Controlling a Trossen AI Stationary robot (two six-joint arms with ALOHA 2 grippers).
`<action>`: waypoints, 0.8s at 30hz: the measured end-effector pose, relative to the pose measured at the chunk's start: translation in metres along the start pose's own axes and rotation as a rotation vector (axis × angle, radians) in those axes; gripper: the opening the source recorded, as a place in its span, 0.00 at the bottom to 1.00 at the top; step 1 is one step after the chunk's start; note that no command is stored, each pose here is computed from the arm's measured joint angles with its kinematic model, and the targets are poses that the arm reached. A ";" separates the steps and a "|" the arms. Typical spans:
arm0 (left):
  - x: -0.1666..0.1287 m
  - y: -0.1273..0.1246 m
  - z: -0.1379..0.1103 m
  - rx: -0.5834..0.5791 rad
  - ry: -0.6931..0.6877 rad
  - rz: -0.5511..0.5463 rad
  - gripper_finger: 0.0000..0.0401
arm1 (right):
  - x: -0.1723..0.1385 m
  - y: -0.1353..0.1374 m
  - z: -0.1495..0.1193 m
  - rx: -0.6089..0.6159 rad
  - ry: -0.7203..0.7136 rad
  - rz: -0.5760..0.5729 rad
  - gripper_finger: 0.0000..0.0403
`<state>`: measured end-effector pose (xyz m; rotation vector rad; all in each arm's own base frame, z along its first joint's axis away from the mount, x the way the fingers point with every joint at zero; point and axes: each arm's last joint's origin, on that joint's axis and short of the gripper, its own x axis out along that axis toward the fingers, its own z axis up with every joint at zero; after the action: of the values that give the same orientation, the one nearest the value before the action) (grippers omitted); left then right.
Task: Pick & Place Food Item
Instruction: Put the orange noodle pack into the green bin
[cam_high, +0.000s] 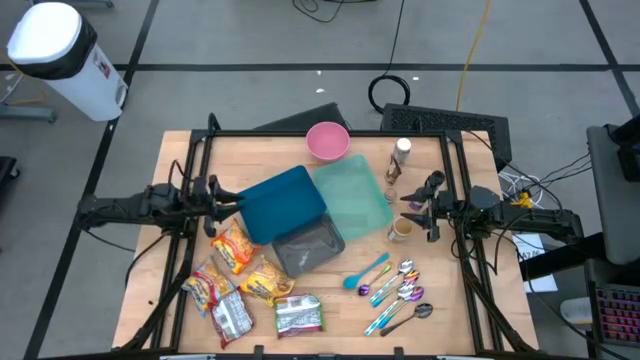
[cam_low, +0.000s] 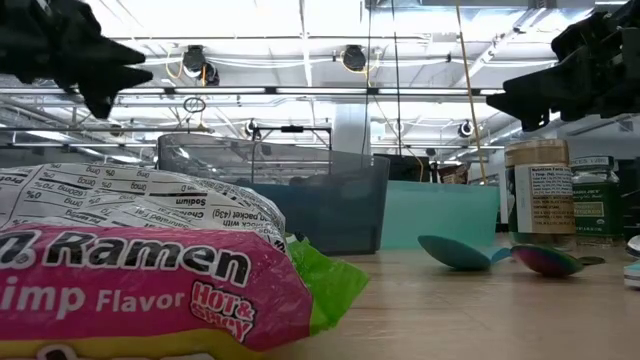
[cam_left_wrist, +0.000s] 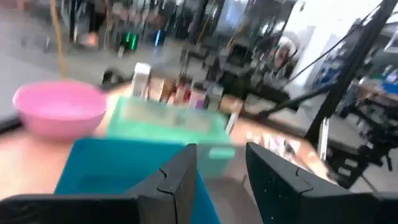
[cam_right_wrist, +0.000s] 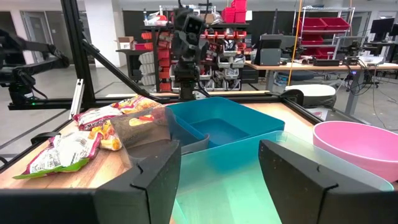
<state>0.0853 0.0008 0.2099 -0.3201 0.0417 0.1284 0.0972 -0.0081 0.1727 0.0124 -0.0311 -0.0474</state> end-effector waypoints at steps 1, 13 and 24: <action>-0.002 -0.001 0.006 -0.027 0.040 0.031 0.36 | 0.000 0.000 0.000 0.000 0.000 0.000 0.52; 0.008 -0.016 0.044 -0.371 0.654 0.458 0.48 | 0.000 0.000 0.000 0.000 0.000 0.000 0.52; 0.027 -0.015 0.020 -0.384 0.987 0.572 0.77 | 0.000 0.000 0.000 0.000 0.000 0.000 0.52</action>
<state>0.1143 -0.0040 0.2315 -0.7267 1.1020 0.5401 0.0972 -0.0081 0.1727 0.0124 -0.0312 -0.0474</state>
